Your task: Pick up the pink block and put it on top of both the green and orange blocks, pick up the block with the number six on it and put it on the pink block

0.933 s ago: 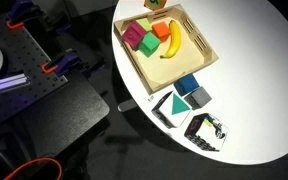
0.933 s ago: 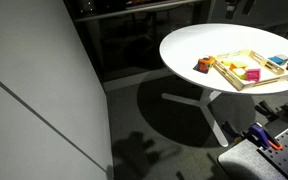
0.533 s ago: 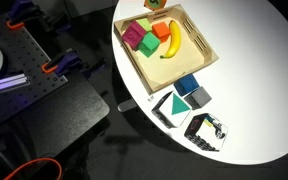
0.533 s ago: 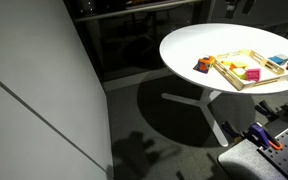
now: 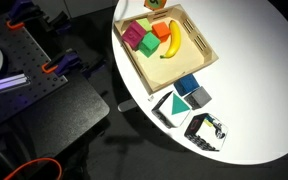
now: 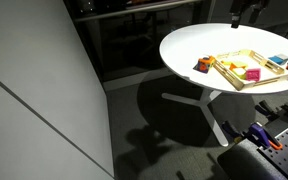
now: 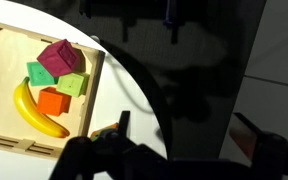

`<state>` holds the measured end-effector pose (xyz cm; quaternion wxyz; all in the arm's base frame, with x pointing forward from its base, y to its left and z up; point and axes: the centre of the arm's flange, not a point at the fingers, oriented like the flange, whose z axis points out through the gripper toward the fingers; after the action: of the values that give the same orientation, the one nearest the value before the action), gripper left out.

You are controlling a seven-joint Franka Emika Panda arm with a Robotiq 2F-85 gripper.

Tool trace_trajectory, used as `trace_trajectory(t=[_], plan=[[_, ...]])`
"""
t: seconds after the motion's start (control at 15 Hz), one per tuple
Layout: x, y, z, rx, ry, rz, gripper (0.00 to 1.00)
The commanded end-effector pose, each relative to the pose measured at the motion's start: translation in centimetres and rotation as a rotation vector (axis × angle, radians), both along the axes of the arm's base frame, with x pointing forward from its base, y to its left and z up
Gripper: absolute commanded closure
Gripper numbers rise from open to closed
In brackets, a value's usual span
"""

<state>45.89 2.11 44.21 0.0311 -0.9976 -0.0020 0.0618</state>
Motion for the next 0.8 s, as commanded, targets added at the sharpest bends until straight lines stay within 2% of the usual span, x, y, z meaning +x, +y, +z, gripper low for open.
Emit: trace_trajectory(t=[0.0,0.33,0.73], plan=[[1.6,-2.8,-2.2,-0.052,0.040,-0.086,0.00],[2.8,-7.3,-6.0,-0.146,-0.027,-0.158,0.00],[3.9,-10.9,-8.6,-0.109,-0.081,-0.185,0.00]])
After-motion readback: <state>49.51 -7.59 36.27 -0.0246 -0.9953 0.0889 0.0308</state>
